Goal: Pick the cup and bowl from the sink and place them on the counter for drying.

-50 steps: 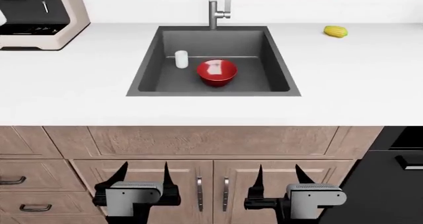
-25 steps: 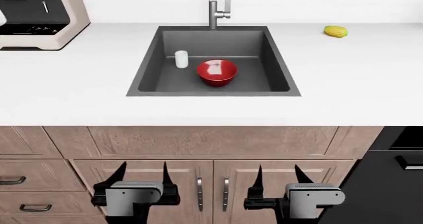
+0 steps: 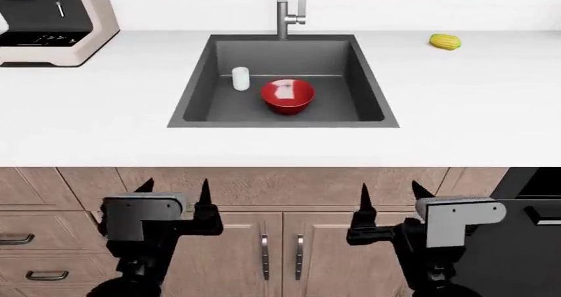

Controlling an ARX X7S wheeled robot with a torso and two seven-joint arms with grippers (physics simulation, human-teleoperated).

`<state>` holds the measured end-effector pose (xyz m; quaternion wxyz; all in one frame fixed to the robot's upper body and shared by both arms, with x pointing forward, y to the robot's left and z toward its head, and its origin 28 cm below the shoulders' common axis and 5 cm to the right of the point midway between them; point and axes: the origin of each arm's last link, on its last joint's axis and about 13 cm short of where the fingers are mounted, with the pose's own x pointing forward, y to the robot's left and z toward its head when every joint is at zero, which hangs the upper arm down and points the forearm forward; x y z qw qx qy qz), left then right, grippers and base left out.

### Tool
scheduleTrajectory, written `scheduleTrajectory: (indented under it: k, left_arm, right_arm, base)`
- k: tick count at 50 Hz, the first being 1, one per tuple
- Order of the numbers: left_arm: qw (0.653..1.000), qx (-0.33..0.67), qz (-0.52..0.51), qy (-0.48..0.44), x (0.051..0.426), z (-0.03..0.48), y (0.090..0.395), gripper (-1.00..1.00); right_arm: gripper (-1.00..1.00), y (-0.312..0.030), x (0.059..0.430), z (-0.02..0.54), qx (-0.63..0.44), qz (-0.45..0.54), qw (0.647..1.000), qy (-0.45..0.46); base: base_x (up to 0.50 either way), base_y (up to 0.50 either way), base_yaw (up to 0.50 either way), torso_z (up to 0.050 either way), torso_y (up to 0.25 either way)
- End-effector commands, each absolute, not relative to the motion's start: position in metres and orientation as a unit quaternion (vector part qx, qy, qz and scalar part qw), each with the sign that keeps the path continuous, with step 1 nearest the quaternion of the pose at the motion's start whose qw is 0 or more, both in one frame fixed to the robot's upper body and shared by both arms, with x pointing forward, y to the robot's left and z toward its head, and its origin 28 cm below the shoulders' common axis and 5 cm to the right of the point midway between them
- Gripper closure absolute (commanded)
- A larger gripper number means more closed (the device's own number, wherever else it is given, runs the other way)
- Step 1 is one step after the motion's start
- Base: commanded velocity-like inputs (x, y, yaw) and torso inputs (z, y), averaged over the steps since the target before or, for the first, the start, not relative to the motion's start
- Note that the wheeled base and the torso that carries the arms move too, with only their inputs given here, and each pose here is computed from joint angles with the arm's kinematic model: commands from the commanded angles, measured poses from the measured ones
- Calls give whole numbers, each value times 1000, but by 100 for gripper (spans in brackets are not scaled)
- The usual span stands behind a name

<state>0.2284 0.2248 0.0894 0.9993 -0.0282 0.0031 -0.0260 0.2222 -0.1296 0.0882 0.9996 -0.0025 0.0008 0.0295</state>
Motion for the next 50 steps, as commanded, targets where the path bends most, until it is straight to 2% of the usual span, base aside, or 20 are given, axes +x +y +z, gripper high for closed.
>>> scheduleTrajectory:
  k: [1, 8, 14, 16, 21, 33, 50]
  left_arm:
    - [996, -1, -84, 11, 237, 160, 237, -100]
    - [993, 12, -109, 35, 242, 190, 241, -100]
    - [990, 8, -130, 49, 254, 212, 249, -100]
    - [990, 49, -118, 52, 263, 225, 249, -100]
    - [991, 35, -118, 47, 269, 239, 249, -100]
    - [989, 45, -130, 52, 273, 245, 245, -100]
    - [990, 46, -124, 55, 273, 246, 248, -100]
  right_arm:
    - [-100, -152, 236, 175, -23, 104, 994, -8]
    - [-100, -158, 260, 225, 28, 142, 990, 1]
    - [-100, -162, 282, 256, 17, 151, 988, 7]
    - [-100, -160, 288, 263, 10, 157, 987, 16]
    - [-100, -167, 291, 275, 15, 139, 990, 11]
    - [-100, -171, 287, 258, -2, 128, 991, 37]
    - [-100, -172, 283, 257, -24, 124, 991, 47]
  base:
    - [0, 0, 0, 0, 0]
    - [0, 0, 0, 0, 0]
    - [0, 0, 0, 0, 0]
    - [0, 0, 0, 0, 0]
    - [0, 0, 0, 0, 0]
    - [57, 0, 0, 0, 0]
    - [428, -4, 0, 0, 0]
